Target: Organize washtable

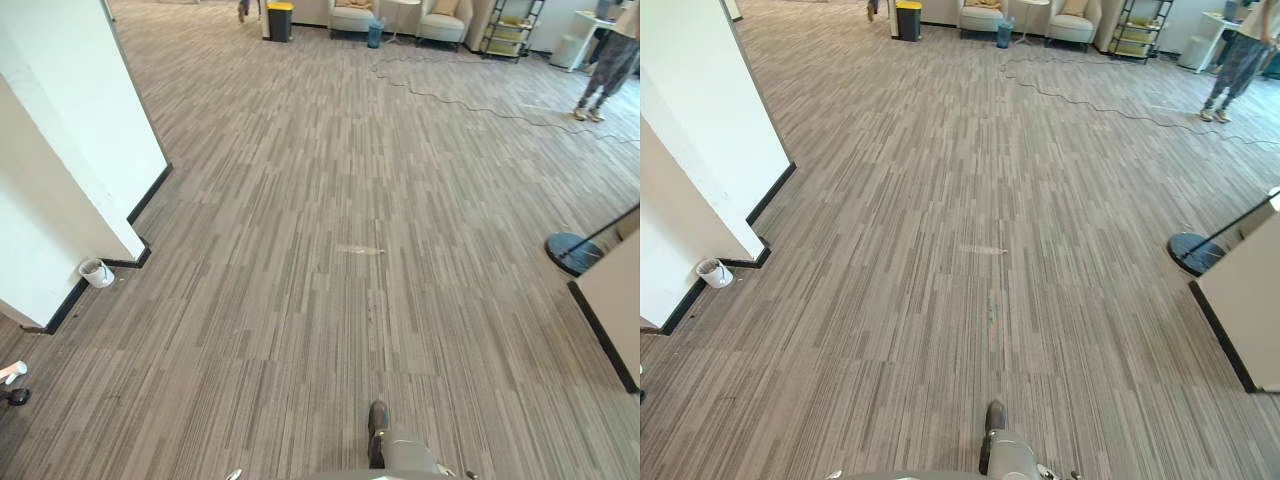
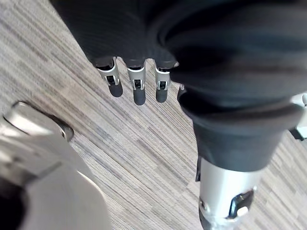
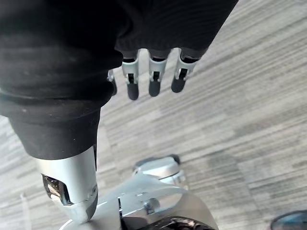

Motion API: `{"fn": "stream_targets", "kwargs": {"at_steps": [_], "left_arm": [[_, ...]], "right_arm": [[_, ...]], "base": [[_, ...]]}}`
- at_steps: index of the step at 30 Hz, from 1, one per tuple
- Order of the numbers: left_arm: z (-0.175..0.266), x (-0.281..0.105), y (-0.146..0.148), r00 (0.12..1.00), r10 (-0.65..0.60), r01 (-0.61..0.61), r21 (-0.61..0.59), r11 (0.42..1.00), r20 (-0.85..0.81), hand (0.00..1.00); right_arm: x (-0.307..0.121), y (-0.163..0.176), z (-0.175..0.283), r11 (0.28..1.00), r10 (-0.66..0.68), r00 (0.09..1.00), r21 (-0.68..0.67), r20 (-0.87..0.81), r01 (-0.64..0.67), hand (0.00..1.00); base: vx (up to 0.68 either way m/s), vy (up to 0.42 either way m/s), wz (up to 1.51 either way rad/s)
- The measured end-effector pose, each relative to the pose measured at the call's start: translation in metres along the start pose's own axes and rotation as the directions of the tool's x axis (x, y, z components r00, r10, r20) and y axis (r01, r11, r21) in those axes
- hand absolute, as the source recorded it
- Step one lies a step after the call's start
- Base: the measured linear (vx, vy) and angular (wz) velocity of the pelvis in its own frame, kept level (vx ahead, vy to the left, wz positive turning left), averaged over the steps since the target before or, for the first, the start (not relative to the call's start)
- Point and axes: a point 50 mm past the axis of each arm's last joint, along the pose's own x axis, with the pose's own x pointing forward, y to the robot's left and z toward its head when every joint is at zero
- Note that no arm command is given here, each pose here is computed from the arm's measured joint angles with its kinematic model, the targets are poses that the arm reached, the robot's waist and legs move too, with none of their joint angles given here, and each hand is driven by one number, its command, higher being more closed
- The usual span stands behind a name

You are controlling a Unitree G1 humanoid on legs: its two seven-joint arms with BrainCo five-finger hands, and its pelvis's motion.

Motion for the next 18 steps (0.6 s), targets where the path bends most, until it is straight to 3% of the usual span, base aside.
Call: {"fn": "stream_targets", "kwargs": {"at_steps": [6,11,18], "left_arm": [[0.002,-0.002,-0.023,0.998,-0.054,0.054,0.007,0.998,0.021,0.0],[-0.01,-0.004,-0.004,1.0,-0.006,0.005,-0.029,1.0,-0.011,0.0],[-0.022,-0.008,0.007,0.999,0.011,-0.011,-0.001,1.0,-0.037,0.0]], "right_arm": [[-0.001,-0.01,0.002,1.0,-0.021,1.0,-0.016,0.014,0.022,0.0],[-0.001,-0.016,-0.001,0.999,-0.053,0.998,0.0,-0.014,0.053,0.0],[0.0,-0.006,0.003,0.997,-0.05,0.999,0.051,0.001,0.05,0.0]], "base": [[0.59,-0.213,0.14],[0.42,-0.061,-0.25],[0.39,0.183,-0.23]]}}
